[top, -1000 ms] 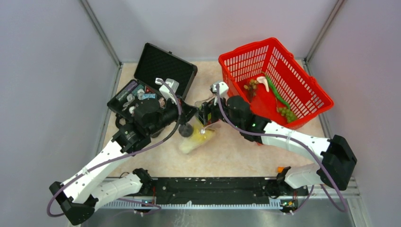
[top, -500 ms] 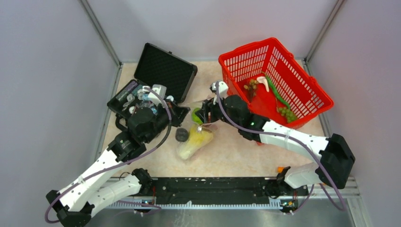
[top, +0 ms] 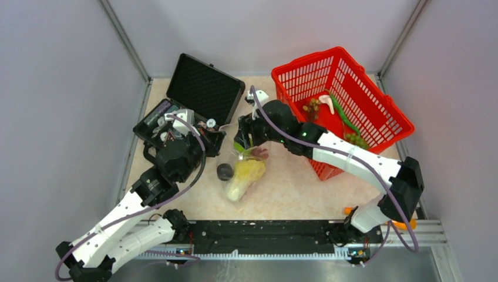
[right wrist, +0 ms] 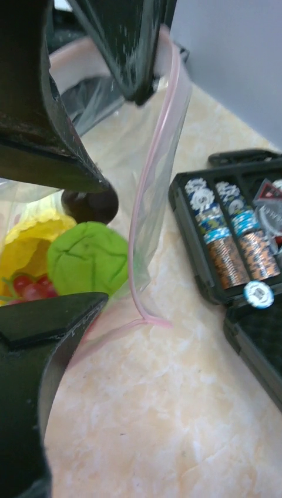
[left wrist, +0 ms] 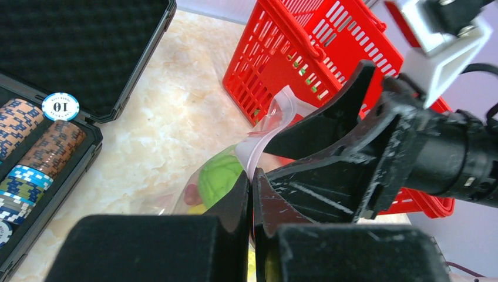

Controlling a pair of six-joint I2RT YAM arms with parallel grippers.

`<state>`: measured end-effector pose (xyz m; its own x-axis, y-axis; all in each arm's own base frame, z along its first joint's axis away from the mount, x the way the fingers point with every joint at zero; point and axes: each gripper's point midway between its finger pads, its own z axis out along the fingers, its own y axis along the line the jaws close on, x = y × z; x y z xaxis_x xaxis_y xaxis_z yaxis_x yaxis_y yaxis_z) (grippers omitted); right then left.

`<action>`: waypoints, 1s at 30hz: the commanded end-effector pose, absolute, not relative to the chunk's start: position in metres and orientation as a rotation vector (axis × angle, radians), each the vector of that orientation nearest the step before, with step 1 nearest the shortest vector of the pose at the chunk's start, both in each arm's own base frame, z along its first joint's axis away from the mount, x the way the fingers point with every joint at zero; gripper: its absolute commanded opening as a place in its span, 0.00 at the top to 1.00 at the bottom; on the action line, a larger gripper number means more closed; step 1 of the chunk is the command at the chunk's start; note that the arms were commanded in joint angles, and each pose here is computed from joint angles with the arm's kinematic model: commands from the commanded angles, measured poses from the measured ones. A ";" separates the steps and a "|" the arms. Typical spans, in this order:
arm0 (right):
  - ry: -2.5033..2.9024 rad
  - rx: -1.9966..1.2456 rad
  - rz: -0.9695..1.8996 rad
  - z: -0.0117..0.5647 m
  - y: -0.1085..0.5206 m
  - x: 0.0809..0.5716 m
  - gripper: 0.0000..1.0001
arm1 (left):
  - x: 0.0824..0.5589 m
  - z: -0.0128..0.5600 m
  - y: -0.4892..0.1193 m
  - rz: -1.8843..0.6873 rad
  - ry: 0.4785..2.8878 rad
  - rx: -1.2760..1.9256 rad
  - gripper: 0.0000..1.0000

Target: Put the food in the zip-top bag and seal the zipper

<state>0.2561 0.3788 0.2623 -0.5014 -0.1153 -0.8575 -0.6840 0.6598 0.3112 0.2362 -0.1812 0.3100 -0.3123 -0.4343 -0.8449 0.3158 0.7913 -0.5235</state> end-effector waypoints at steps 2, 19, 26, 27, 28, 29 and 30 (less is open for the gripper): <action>2.110 -0.651 0.705 0.252 0.368 0.249 0.37 | 0.239 0.322 -0.185 -0.774 1.696 -0.088 1.00; 2.257 -0.750 0.807 0.212 0.404 0.236 0.37 | 0.236 0.330 -0.197 -0.811 1.680 -0.002 1.00; 2.182 -0.743 0.999 0.218 0.425 0.234 0.40 | 0.233 0.333 -0.199 -0.832 1.670 0.013 1.00; 2.156 -0.734 1.050 0.220 0.428 0.233 0.40 | 0.233 0.334 -0.200 -0.837 1.668 0.014 1.00; 2.123 -0.726 1.123 0.225 0.433 0.231 0.41 | 0.233 0.334 -0.200 -0.839 1.667 0.012 1.00; 2.089 -0.719 1.202 0.230 0.437 0.228 0.41 | 0.233 0.333 -0.201 -0.842 1.668 0.014 1.00; 2.056 -0.700 1.281 0.237 0.440 0.226 0.42 | 0.233 0.333 -0.201 -0.842 1.669 0.013 1.00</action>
